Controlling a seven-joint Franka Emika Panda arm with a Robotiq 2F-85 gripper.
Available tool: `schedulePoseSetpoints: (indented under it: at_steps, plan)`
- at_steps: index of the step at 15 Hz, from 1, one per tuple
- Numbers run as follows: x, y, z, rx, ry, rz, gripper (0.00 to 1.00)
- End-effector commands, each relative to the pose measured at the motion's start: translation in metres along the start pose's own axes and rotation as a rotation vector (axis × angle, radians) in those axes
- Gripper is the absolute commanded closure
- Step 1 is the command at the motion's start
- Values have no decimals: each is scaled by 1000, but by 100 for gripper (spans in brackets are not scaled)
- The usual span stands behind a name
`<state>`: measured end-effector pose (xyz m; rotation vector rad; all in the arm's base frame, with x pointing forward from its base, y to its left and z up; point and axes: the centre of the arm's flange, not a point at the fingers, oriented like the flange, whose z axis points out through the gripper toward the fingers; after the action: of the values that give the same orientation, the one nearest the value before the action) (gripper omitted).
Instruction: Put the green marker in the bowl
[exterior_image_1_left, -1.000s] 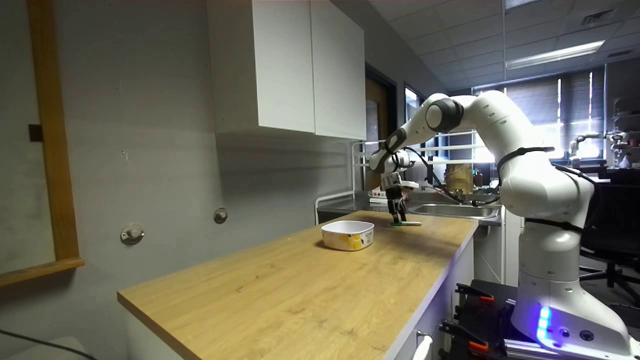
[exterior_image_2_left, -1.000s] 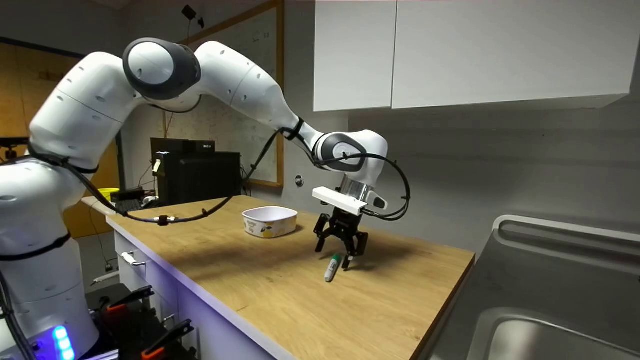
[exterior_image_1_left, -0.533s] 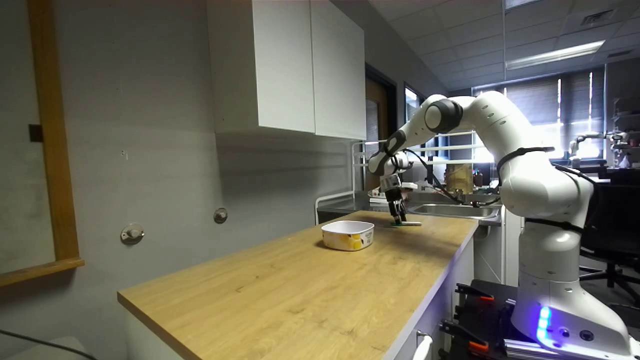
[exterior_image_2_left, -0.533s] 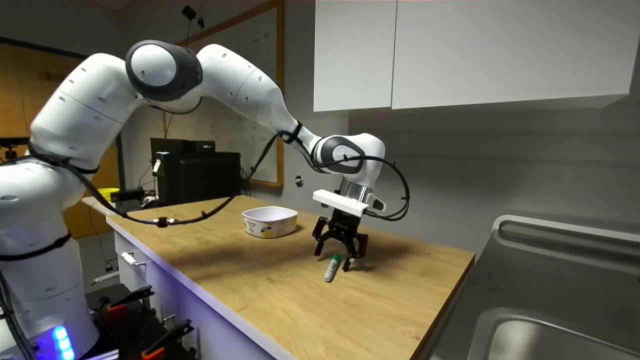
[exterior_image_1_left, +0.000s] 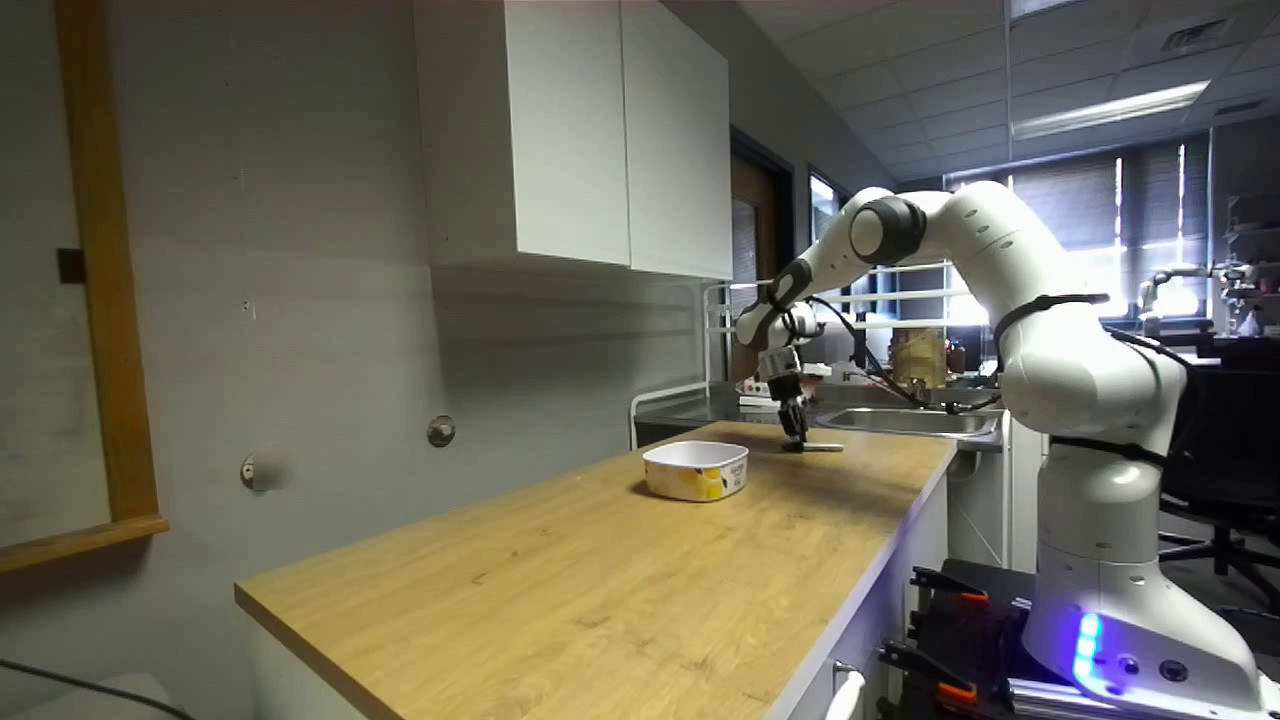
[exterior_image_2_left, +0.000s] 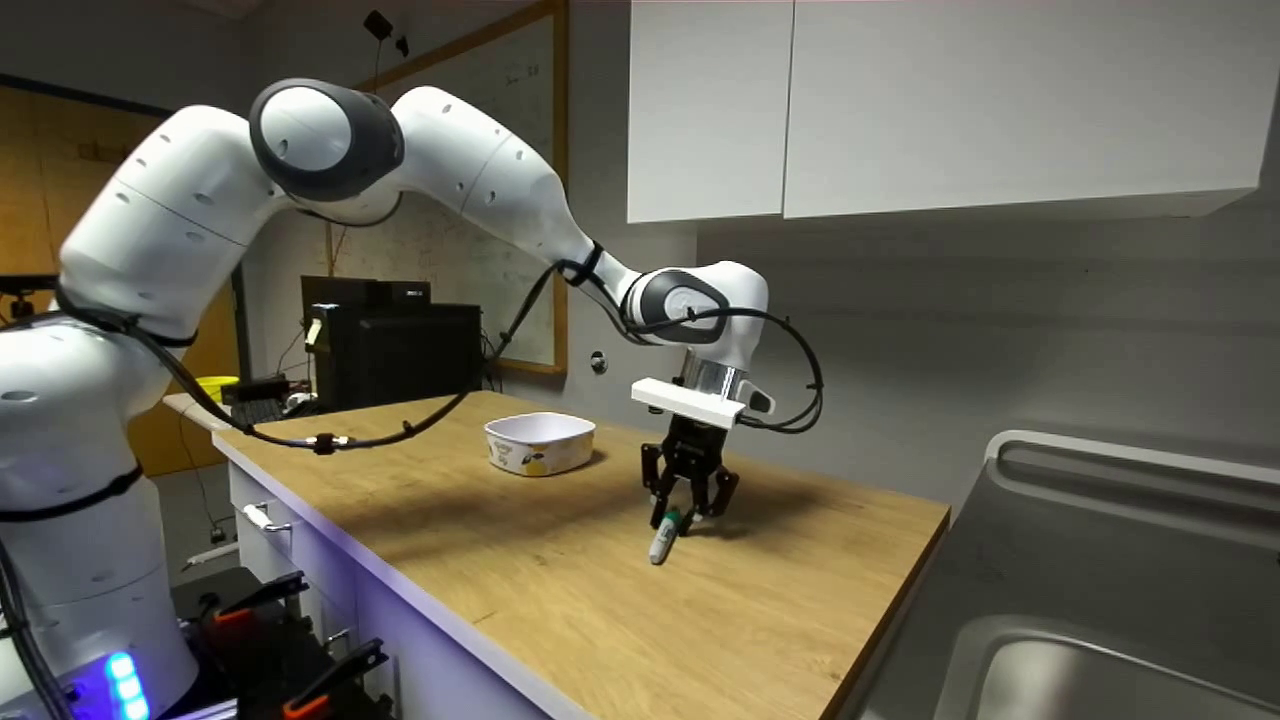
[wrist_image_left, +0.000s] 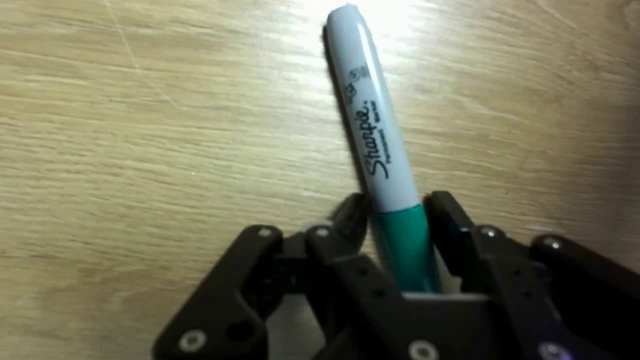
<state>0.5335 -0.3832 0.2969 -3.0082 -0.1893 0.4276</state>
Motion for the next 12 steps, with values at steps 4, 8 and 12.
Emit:
schedulePoseSetpoints:
  at_steps: [4,8,12]
  plan:
    - [-8,-20,-7,-23,33,-8,96]
    - [-21,-54,-27,-12,76,5,94]
    - [-32,-111,-67,-10,128,18,94]
